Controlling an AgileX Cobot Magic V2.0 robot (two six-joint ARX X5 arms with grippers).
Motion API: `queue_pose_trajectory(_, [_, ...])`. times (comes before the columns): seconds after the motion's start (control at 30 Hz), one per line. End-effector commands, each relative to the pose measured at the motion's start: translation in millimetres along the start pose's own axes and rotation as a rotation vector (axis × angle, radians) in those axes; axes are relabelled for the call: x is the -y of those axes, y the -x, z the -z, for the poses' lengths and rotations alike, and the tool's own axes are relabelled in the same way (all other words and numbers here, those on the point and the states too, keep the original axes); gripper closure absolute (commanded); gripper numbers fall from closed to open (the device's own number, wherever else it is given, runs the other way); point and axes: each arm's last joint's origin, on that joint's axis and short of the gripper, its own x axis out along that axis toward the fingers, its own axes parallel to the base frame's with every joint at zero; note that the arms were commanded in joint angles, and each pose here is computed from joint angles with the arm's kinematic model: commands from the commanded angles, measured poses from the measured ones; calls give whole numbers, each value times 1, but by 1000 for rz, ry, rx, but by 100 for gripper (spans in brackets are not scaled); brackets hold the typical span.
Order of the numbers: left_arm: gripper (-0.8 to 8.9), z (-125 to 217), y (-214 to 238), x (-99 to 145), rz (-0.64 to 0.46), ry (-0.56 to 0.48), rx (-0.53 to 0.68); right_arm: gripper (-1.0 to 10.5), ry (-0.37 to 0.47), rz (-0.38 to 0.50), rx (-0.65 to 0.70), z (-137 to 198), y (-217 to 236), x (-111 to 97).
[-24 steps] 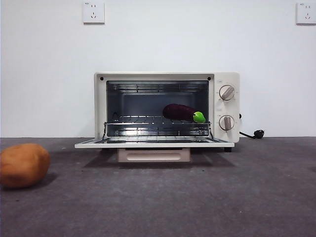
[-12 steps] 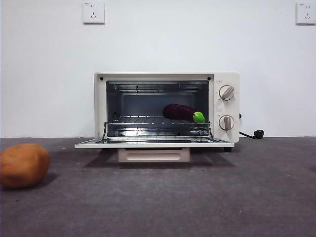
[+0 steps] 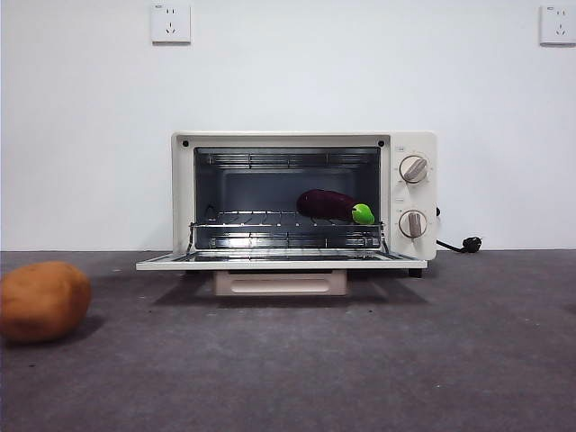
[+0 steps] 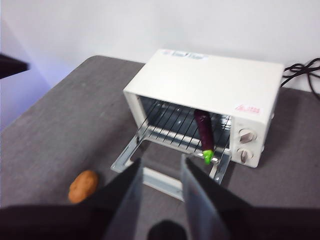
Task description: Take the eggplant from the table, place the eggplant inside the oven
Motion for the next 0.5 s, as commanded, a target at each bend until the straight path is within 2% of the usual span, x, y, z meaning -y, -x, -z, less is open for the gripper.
queue_pose_trajectory(0.03, [820,3,-19,-6,9,-5,-42,872,8,-12,-14,2,3,-1])
queue_pose_trajectory(0.1, [820,4,-33,-9,17,3,-73,959,18,-13,-26,4,3,-1])
queue_pose_trajectory(0.27, [820,11,-68,-20,31,22,-155,959,21,-13,-47,9,10,-2])
queue_pose_trajectory(0.5, [820,30,-113,-50,24,96,-266,959,23,-13,-39,15,26,-4])
